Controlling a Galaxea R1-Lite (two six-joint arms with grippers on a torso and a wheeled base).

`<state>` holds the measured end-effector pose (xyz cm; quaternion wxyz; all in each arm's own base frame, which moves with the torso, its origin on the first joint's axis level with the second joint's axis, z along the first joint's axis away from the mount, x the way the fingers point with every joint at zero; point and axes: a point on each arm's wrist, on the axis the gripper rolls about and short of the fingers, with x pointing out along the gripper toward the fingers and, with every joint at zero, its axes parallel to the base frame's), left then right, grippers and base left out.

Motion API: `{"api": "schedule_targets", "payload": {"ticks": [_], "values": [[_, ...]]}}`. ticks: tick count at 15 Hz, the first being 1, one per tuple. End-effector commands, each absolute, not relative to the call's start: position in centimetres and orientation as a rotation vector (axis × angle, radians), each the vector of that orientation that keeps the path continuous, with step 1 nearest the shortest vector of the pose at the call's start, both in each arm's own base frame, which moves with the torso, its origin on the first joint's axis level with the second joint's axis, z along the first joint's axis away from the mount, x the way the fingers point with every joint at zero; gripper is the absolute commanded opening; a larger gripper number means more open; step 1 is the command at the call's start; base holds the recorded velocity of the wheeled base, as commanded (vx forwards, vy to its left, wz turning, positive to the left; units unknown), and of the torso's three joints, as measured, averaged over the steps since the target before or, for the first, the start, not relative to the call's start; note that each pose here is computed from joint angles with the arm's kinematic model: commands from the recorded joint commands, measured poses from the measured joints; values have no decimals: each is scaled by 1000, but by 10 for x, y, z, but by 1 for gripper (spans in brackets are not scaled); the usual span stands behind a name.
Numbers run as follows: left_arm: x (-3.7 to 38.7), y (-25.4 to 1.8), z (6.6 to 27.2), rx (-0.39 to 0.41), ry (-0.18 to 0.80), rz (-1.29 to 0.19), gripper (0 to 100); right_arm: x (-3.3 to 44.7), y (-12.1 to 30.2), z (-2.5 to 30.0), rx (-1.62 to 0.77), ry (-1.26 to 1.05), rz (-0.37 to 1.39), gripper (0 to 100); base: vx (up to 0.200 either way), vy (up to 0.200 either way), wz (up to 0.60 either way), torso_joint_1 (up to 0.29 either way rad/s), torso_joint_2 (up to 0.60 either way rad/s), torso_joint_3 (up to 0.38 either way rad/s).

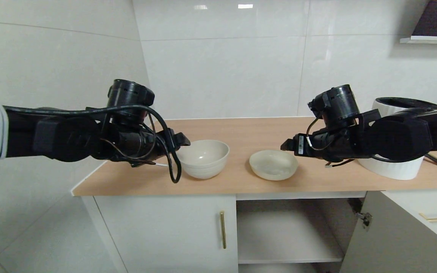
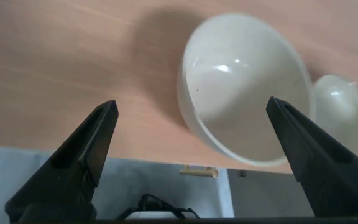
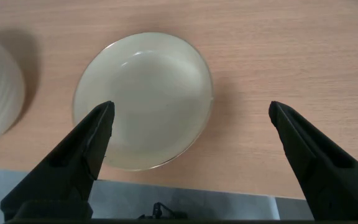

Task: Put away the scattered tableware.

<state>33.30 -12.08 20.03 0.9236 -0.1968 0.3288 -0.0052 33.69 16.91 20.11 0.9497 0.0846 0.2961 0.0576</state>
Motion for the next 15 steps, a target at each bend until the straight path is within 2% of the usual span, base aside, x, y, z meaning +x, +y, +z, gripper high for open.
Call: {"api": "schedule_targets", "payload": {"ticks": [1, 4, 5, 11, 12, 15], "values": [[344, -127, 178, -388, 724, 1, 100, 338, 169, 200, 172, 605, 115, 100, 0, 0, 0, 0, 0, 0], [346, -130, 172, -383, 733, -5, 100, 338, 169, 200, 172, 603, 115, 100, 0, 0, 0, 0, 0, 0], [346, -131, 172, -382, 734, -8, 0, 338, 169, 201, 172, 603, 115, 100, 0, 0, 0, 0, 0, 0], [344, -131, 176, -386, 727, -13, 0, 335, 168, 204, 173, 596, 119, 100, 0, 0, 0, 0, 0, 0], [336, -128, 188, -396, 700, -24, 0, 334, 167, 206, 175, 594, 121, 100, 0, 0, 0, 0, 0, 0], [316, -125, 208, -409, 663, -65, 0, 340, 169, 196, 164, 619, 112, 100, 0, 0, 0, 0, 0, 0]]}}
